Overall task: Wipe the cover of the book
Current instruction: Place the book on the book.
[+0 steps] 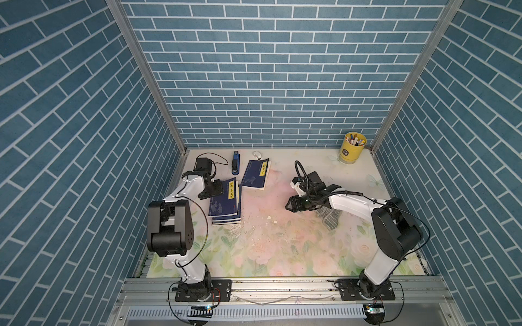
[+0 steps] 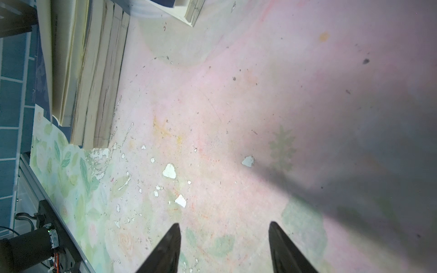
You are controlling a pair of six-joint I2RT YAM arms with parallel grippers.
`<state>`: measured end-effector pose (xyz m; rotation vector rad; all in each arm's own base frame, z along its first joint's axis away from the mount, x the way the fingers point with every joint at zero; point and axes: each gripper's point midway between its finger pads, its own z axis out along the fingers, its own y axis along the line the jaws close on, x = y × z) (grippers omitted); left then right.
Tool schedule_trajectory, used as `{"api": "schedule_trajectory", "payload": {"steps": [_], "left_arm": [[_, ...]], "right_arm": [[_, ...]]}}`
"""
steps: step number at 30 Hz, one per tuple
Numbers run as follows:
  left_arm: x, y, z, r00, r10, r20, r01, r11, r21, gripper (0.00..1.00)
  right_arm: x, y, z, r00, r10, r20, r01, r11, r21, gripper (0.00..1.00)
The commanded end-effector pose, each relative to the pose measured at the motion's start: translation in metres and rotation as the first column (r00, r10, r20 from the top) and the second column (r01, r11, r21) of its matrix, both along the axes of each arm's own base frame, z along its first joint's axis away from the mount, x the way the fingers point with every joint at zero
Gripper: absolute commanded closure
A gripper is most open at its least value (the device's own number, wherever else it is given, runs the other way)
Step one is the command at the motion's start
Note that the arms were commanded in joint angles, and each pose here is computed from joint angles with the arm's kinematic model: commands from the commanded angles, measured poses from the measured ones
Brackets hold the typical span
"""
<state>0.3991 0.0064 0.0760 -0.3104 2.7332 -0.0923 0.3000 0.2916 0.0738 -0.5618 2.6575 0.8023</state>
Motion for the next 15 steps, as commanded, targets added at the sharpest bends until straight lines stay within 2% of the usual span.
{"api": "schedule_trajectory", "payload": {"steps": [1, 9, 15], "left_arm": [[0.002, 0.0, -0.004, 1.0, -0.005, -0.013, 0.005, 1.0, 0.002, 0.34], [0.0, -0.004, -0.009, 1.0, -0.012, -0.019, 0.011, 1.0, -0.022, 0.36], [-0.012, -0.006, -0.007, 1.0, -0.021, -0.009, 0.021, 0.999, -0.029, 0.37]], "right_arm": [[-0.004, -0.005, 0.002, 0.999, 0.029, 0.016, -0.029, 1.0, -0.007, 0.41], [-0.005, -0.005, 0.002, 0.999, 0.03, 0.015, -0.03, 1.0, -0.009, 0.41], [-0.004, -0.004, 0.001, 1.0, 0.028, 0.012, -0.028, 1.0, -0.006, 0.41]]}}
